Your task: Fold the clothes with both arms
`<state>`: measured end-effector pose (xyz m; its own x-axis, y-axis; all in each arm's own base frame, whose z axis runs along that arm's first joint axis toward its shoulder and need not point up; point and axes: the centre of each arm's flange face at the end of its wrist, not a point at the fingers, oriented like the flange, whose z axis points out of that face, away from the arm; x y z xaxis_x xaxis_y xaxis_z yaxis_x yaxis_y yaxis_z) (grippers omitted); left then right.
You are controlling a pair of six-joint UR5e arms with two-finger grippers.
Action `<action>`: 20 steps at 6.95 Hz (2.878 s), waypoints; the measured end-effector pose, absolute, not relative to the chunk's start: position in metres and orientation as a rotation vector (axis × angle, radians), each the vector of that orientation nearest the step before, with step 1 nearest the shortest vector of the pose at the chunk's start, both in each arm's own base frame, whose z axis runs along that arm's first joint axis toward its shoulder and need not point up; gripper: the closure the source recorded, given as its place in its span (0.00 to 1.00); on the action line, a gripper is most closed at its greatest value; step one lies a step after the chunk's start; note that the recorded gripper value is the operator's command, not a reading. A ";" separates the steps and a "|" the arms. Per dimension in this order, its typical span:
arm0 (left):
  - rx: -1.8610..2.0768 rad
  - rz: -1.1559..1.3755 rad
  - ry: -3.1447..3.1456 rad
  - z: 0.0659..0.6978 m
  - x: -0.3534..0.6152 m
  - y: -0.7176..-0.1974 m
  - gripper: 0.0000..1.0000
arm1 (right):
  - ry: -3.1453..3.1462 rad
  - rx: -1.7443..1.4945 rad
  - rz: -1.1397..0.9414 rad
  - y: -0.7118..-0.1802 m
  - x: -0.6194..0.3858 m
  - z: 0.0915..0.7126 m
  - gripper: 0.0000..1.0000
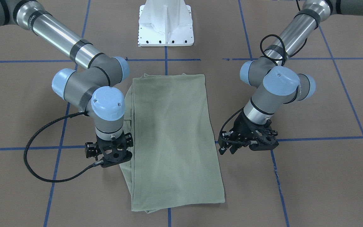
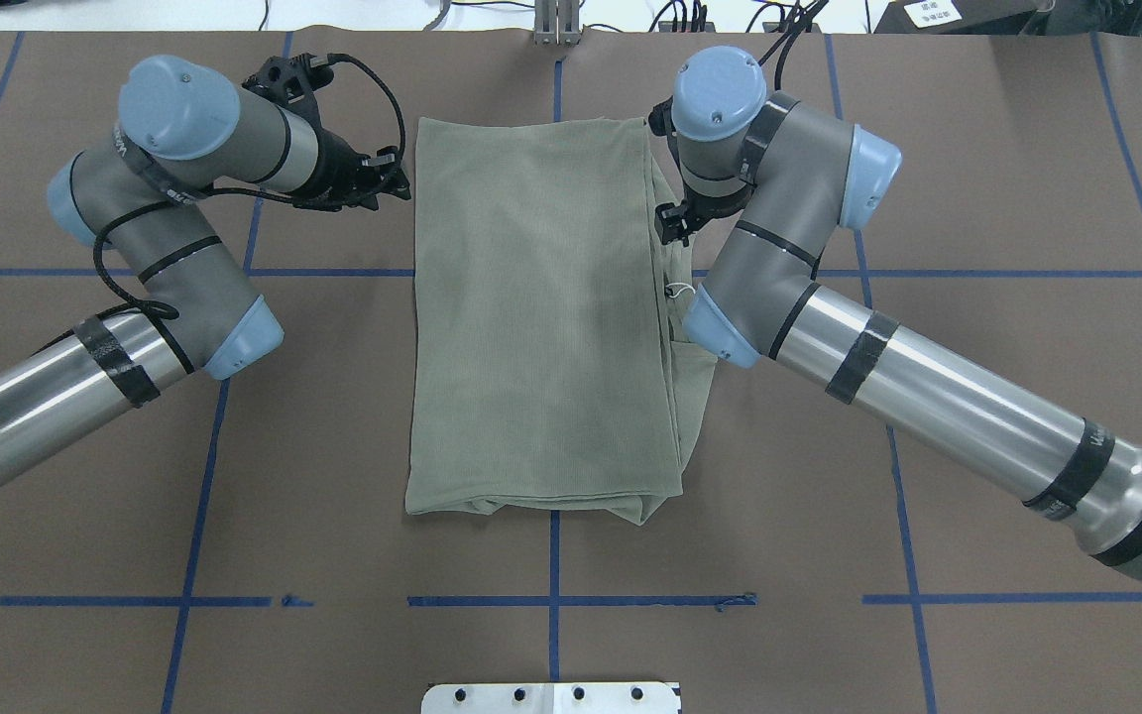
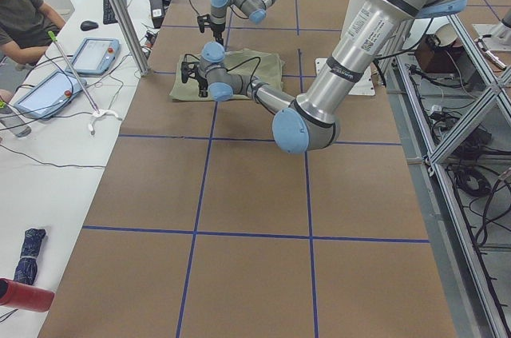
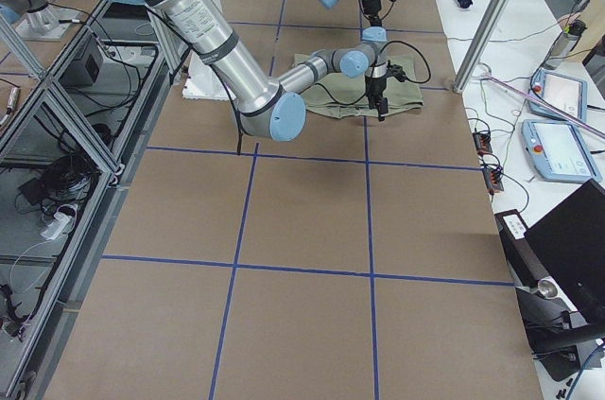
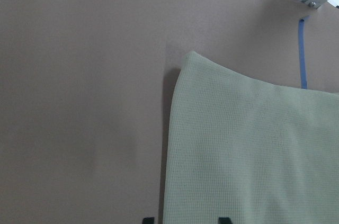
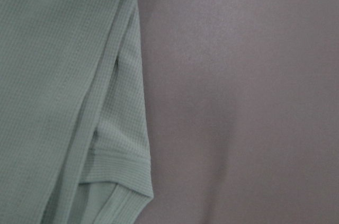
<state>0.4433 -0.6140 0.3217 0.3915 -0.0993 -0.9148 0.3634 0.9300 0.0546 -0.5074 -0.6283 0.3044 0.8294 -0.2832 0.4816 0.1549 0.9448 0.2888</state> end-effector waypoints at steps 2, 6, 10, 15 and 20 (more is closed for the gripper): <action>0.267 -0.296 1.140 0.319 0.441 -0.611 0.49 | -0.641 0.222 -0.144 -0.606 -0.510 0.270 0.00; 0.268 -0.295 1.140 0.321 0.440 -0.610 0.49 | -0.809 0.121 0.241 -0.440 -0.534 0.250 0.00; 0.268 -0.295 1.139 0.324 0.438 -0.607 0.49 | -0.824 -0.040 0.698 -0.355 -0.553 0.271 0.08; 0.273 -0.293 1.144 0.322 0.437 -0.604 0.49 | -0.813 -0.110 0.834 -0.318 -0.557 0.290 0.45; 0.273 -0.296 1.140 0.326 0.434 -0.601 0.49 | -0.807 -0.117 0.826 -0.312 -0.557 0.293 1.00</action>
